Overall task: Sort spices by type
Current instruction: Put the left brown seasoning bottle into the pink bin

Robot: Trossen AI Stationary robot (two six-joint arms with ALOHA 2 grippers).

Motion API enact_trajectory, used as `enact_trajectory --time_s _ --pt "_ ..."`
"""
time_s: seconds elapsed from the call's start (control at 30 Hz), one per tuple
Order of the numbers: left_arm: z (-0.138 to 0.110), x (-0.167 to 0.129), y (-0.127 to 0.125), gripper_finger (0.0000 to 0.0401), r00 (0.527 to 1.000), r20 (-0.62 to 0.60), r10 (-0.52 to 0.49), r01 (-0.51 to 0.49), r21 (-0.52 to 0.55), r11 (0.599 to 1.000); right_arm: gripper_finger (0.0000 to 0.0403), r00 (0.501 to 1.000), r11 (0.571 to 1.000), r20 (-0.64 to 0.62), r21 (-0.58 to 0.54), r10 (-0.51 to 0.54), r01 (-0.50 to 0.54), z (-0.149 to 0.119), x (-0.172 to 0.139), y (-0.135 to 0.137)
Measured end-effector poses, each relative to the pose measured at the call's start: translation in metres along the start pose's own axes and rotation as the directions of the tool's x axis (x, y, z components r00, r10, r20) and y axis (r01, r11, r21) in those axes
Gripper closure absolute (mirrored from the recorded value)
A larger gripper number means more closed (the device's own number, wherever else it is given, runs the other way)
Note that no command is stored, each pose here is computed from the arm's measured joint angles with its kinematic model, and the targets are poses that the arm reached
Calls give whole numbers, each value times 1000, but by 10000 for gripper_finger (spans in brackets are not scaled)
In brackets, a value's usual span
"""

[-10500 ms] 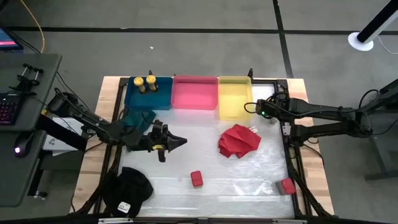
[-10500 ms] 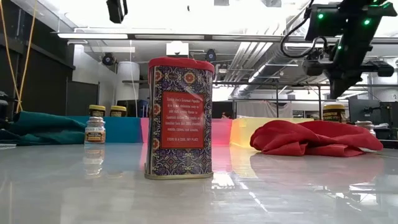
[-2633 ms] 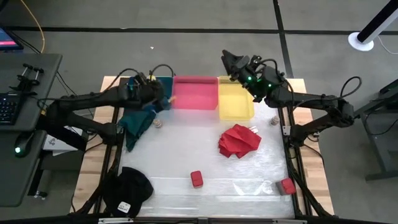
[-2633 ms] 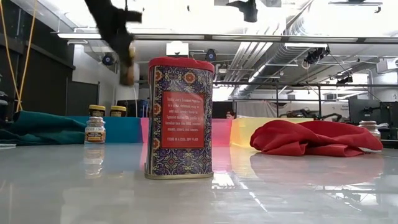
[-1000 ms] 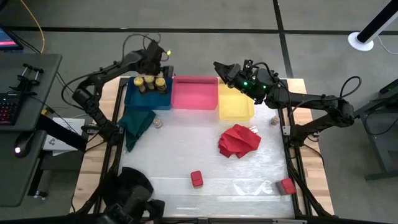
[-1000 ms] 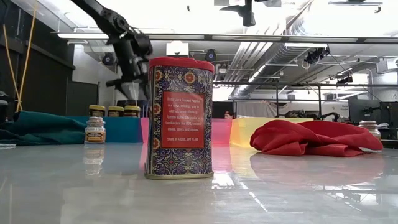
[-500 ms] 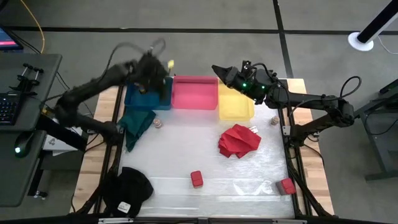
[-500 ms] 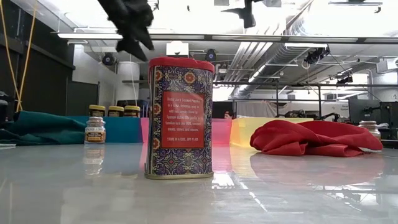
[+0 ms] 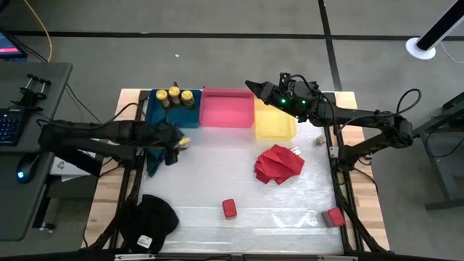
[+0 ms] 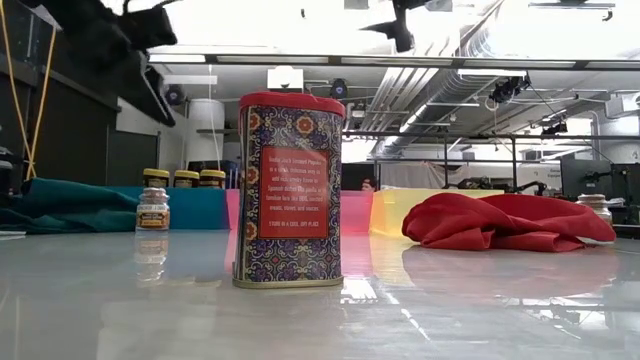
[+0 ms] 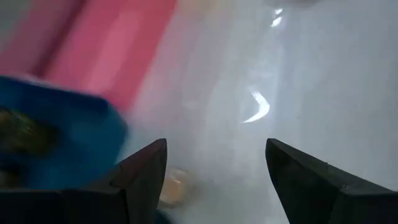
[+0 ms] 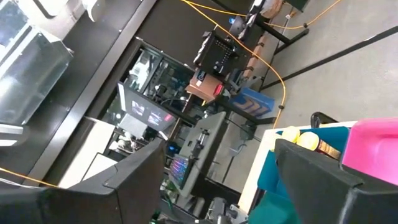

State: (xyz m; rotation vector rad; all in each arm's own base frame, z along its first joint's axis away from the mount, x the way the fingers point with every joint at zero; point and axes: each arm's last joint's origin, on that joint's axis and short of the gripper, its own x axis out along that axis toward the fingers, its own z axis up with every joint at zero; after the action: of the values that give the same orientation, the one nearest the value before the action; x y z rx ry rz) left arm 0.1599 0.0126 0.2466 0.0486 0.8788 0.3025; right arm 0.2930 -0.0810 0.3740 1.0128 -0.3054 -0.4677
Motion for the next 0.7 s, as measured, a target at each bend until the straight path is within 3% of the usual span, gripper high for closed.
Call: enact_trajectory --time_s 0.1,0.23,0.43,0.7 --pt "3 15 -1 145 998 -51 38 -30 143 989 107 1000 1000 -1 -10 -10 10 1 0 -2" --pt "1 46 -1 145 978 -207 23 24 224 974 107 1000 1000 -1 -16 -10 10 1 0 -2" --pt "-1 83 3 145 915 -393 90 6 235 972 107 1000 1000 -5 -24 -19 19 0 0 -2" --pt "-7 102 8 145 855 -505 118 -2 225 974 107 999 999 -19 -33 -43 43 -1 0 -5"
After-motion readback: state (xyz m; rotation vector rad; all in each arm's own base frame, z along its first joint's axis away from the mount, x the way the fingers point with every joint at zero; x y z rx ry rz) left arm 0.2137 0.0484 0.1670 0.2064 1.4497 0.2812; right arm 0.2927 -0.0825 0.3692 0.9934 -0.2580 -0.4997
